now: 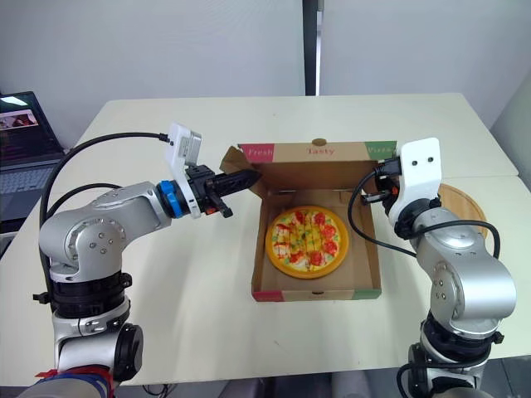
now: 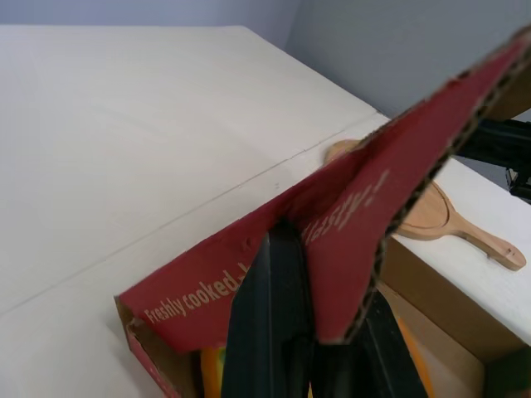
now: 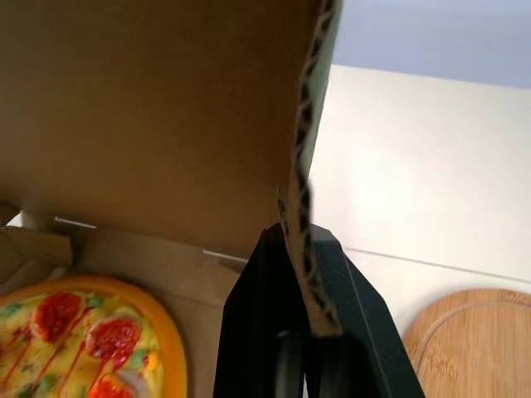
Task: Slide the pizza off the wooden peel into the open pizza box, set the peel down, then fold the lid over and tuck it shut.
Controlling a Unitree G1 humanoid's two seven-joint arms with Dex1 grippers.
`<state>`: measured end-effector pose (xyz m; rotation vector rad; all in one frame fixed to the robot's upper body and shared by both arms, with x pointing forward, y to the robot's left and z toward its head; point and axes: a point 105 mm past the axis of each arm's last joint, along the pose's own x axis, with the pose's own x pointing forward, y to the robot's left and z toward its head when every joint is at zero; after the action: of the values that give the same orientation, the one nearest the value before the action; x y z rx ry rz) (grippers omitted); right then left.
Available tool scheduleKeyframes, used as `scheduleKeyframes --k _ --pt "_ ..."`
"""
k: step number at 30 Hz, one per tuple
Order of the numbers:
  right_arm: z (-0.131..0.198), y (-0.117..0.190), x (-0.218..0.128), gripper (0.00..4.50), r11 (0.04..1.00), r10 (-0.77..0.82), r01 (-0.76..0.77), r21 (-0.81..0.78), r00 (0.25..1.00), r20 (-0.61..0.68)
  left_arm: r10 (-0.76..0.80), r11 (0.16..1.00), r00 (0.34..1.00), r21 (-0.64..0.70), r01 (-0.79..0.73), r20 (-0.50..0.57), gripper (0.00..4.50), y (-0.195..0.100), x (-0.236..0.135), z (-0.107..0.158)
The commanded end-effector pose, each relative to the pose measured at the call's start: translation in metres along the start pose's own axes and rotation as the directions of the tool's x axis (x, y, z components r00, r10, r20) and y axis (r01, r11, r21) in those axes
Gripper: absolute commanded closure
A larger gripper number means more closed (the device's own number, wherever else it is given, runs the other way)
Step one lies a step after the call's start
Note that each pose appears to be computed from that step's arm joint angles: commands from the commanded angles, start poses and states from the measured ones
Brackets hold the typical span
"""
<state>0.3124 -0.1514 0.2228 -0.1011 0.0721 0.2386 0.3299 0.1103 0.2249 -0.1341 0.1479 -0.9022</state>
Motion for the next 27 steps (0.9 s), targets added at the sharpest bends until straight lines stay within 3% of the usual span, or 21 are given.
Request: scheduleKeyframes --k 1,13,27 --pt "0.019 0.025 -0.002 4.45 0.993 0.119 -0.118 -0.023 0.991 0.066 -0.077 0.996 0.997 0.039 0.077 0.014 4.5 -0.018 0.004 0.005" --pt "0.047 0.032 0.014 4.45 0.99 0.135 -0.138 0.015 0.983 0.121 -0.071 0.997 0.997 0.04 0.069 0.041 4.5 -0.016 0.008 0.008" --pt "0.009 0.047 -0.007 4.45 0.987 0.16 -0.161 0.011 0.984 0.081 -0.105 0.994 0.994 0.012 0.105 0.0 4.5 -0.02 -0.005 -0.007"
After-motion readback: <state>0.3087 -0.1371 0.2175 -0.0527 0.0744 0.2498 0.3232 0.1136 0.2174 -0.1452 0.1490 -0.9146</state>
